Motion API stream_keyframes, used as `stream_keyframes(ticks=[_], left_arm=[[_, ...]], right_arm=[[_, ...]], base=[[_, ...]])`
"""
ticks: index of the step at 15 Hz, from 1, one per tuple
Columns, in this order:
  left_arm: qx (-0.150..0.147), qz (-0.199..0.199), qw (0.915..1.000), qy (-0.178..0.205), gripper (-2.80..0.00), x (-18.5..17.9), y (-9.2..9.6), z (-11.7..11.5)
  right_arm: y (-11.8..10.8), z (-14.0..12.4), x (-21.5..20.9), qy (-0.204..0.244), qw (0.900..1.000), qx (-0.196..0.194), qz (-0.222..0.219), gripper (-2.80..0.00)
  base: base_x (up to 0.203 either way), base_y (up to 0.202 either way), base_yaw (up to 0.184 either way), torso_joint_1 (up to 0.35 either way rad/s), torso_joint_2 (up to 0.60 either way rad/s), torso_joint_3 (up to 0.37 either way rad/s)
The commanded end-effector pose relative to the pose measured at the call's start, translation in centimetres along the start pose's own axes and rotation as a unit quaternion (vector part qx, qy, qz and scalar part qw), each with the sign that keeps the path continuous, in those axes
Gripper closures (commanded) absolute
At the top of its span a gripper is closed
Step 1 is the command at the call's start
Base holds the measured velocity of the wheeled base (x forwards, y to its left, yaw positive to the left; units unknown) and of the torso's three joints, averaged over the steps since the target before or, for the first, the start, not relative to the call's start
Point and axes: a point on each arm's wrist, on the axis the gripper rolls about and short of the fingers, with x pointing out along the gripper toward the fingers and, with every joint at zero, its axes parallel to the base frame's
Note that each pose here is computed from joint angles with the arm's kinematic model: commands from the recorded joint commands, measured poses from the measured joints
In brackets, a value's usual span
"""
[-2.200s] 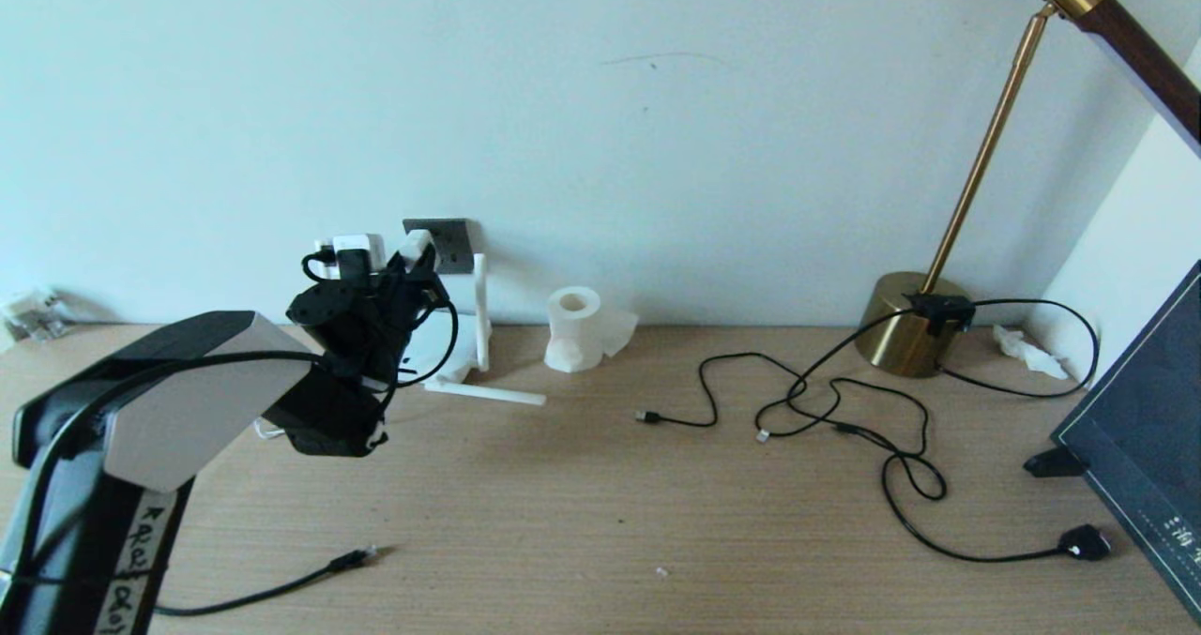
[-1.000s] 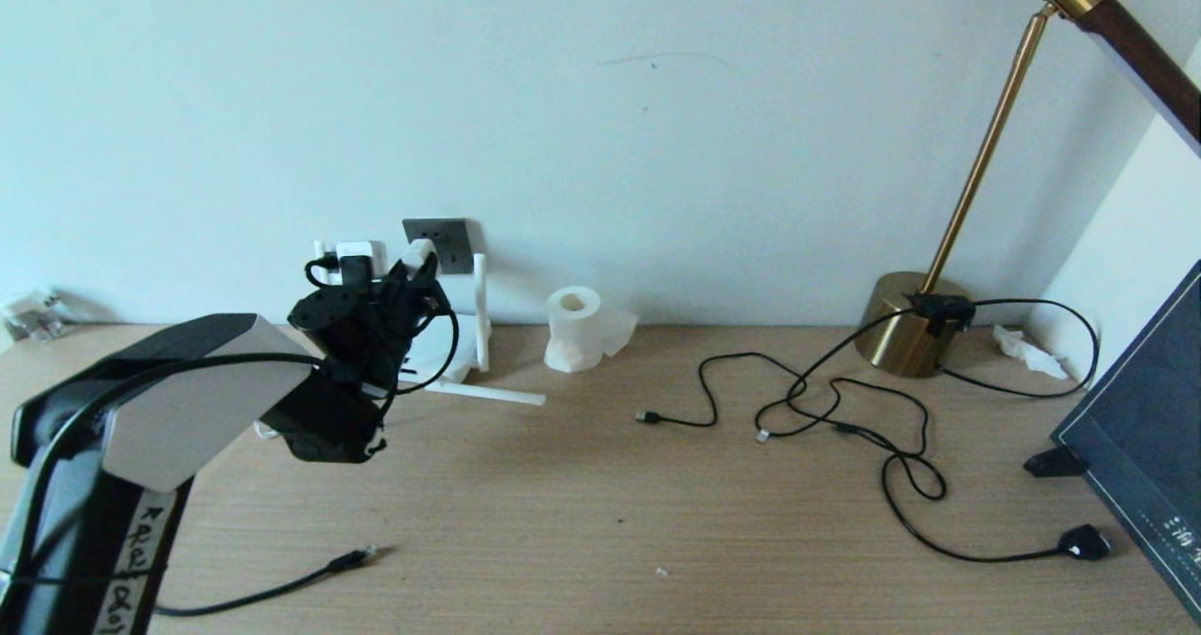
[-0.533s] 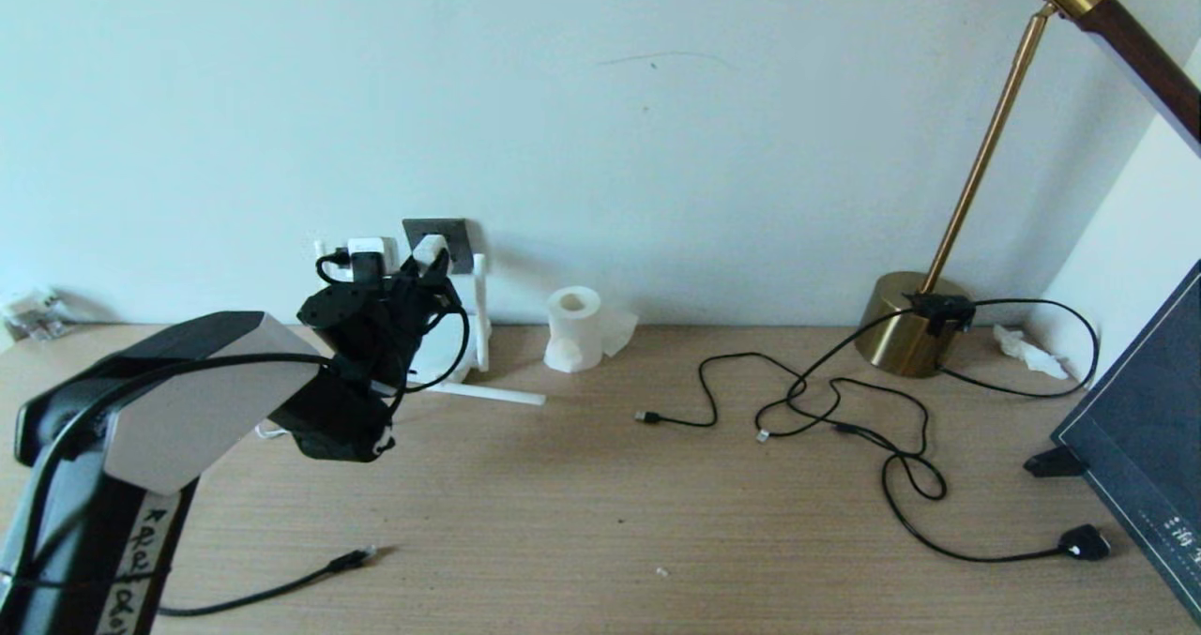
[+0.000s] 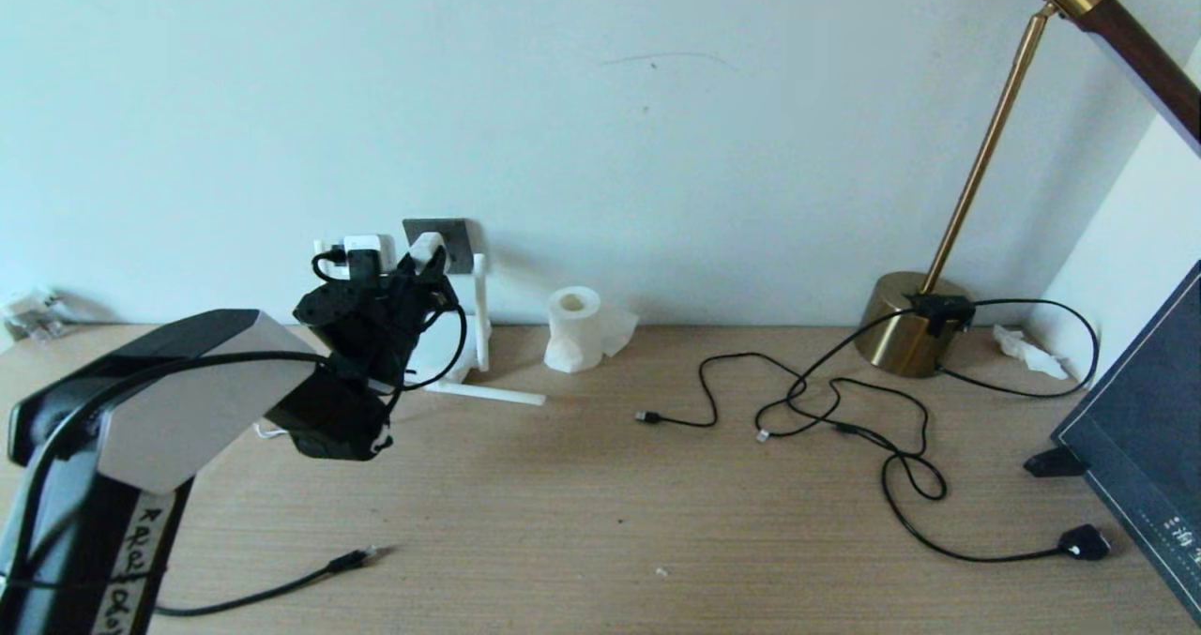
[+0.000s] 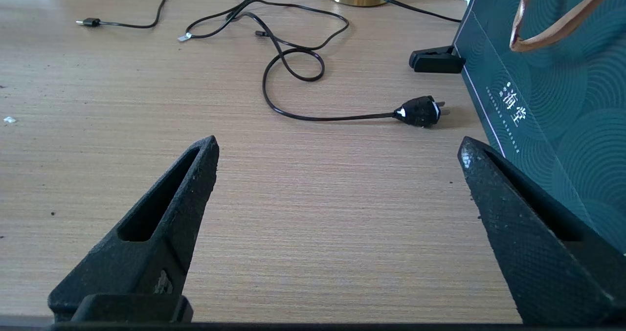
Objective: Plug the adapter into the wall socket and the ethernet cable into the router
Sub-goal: Plug plug into socket
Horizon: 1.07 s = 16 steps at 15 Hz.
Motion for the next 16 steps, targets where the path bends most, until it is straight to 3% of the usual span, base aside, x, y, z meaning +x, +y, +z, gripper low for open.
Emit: stream_keyframes(ticks=[1, 16], left_arm=[[0.0, 0.002, 1.0, -0.006, 0.0, 0.02, 0.07, 0.34], [0.007, 0.001, 0.9999, 0.01, 0.0, -0.54, 0.77, -0.18]], right_arm=[[0.0, 0.0, 0.0, 0.0, 1.0, 0.0, 0.001, -2.8], [0.0, 0.0, 0.01, 0.001, 1.0, 0.0, 0.0, -2.8]], base=[[0.0, 0.0, 0.0, 0.0, 0.0, 0.0], [0.0, 0.0, 0.0, 0.0, 0.0, 0.0]])
